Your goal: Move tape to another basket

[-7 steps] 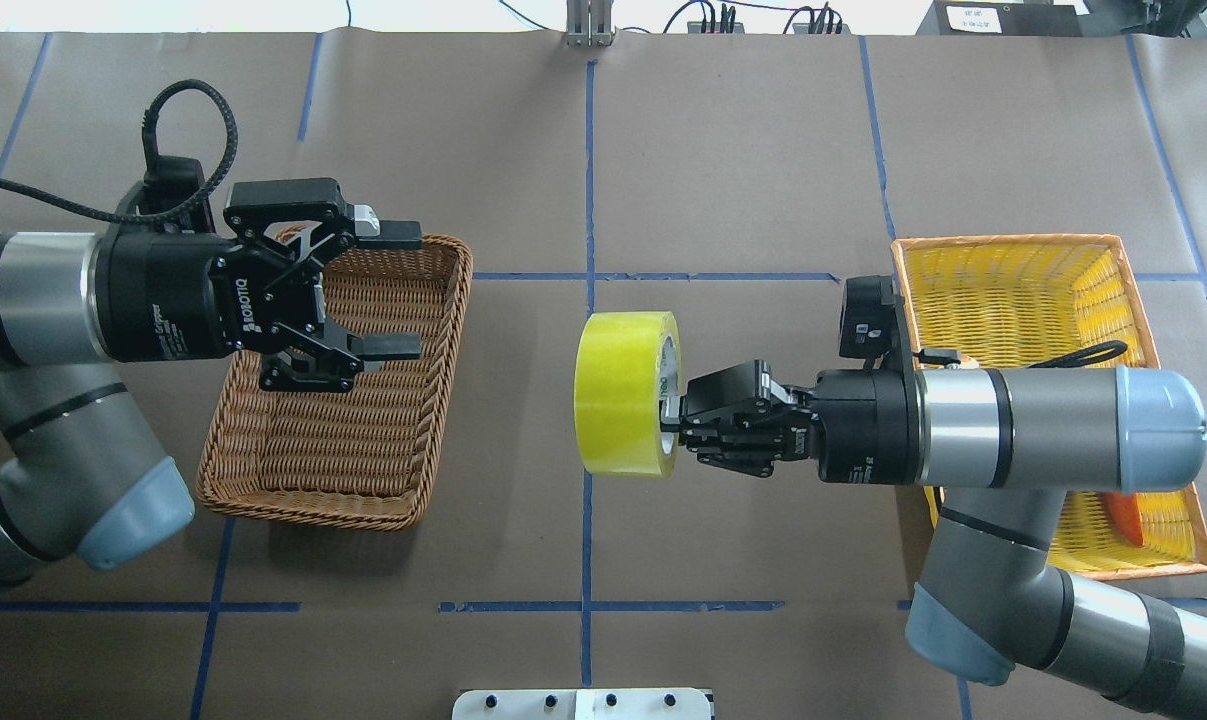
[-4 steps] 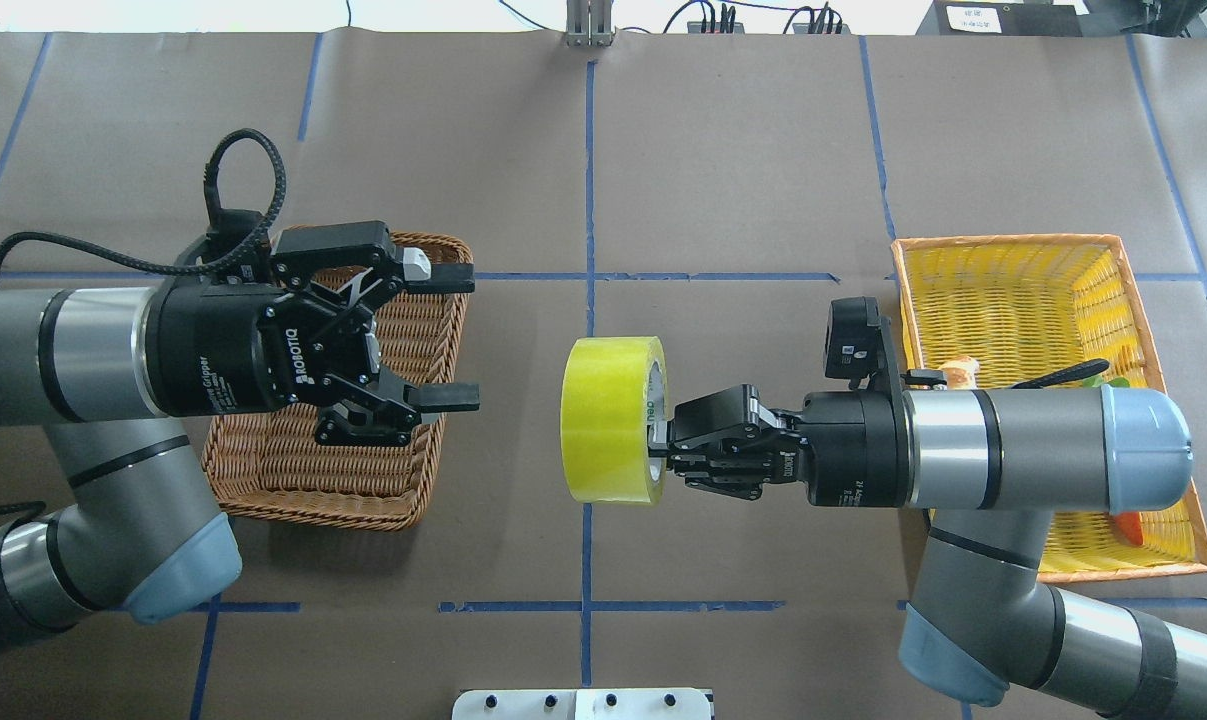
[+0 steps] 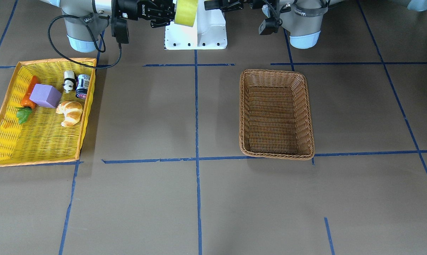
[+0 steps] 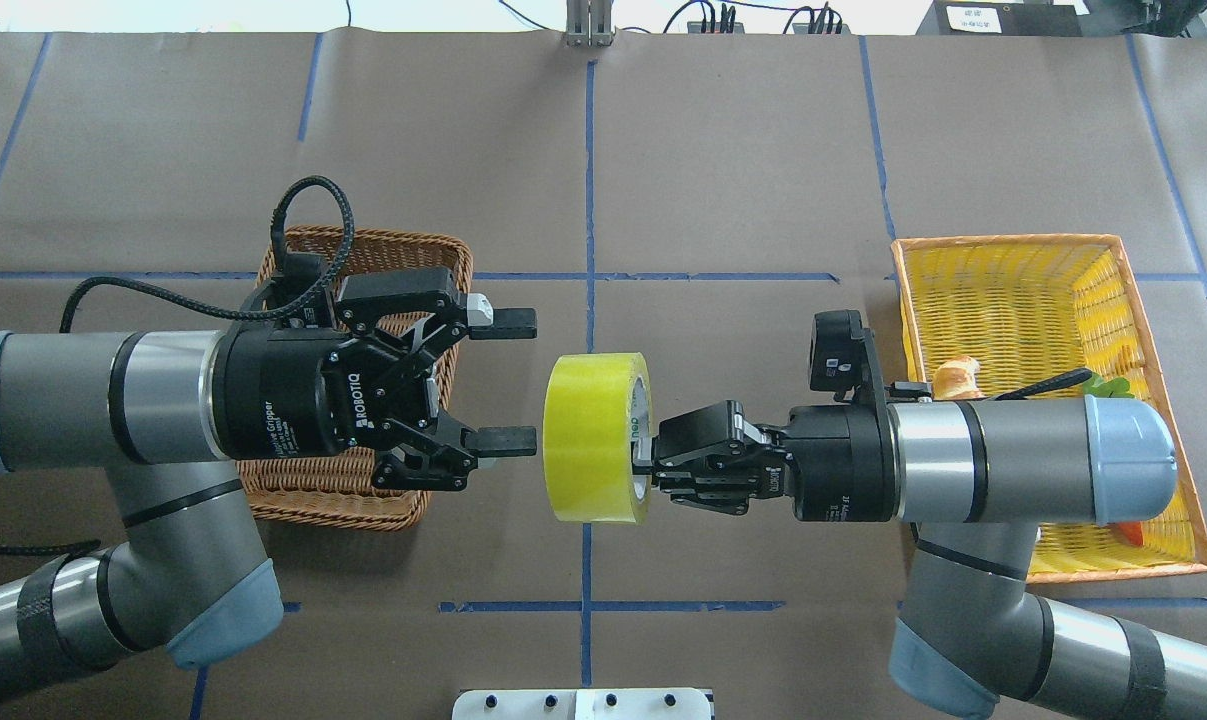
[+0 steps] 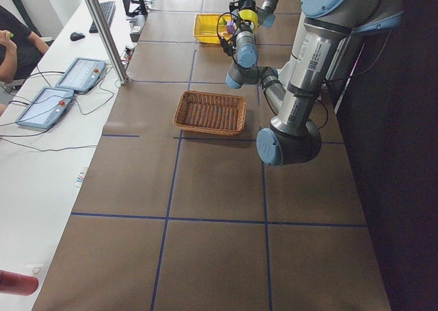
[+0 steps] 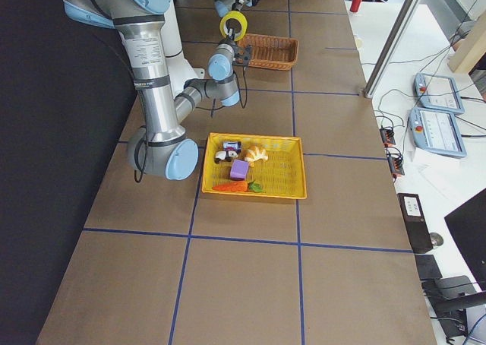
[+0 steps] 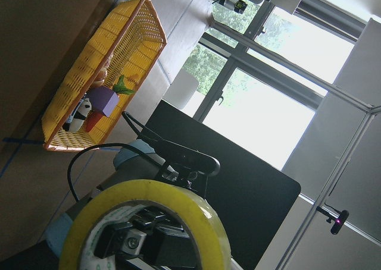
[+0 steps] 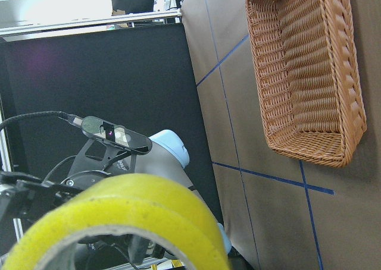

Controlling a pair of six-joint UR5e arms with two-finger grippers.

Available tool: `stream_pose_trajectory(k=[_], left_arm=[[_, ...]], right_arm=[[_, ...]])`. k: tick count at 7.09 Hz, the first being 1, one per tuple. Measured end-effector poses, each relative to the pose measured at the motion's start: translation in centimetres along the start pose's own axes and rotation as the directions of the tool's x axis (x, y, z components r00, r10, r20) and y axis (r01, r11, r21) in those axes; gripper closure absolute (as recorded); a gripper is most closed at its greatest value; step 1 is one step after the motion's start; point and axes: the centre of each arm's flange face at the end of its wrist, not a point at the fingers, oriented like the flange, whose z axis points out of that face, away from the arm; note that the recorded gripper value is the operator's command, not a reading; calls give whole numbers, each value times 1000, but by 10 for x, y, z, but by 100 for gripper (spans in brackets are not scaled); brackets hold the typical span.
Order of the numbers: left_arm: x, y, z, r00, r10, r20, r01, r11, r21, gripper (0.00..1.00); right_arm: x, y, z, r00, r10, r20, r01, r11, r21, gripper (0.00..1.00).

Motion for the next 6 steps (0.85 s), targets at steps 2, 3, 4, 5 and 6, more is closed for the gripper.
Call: stream_pose_trajectory(k=[2,3,4,5,6], left_arm=[[0,3,5,1000,-3,-9,3,1000,-7,0],[1,5,7,1000,-2,-13,2,1000,-10,0],[2,6,9,1000,-2,-17,2,1000,-12,0],[2,8,13,1000,-6,-23,6,1000,-13,0],[0,10,17,1000,-13,-27,13,1000,-14,0]], right_arm=[[5,5,6,1000,8,-5,-8,1000,-11,98],[8,4,8,1000,11,-12,-11,1000,-11,98],[10,5,10,1000,12,-13,-12,1000,-13,98],[10,6,16,1000,13,-9,-13,1000,-15,98],[10,6,22,1000,14,-6,-14,1000,-17,98]])
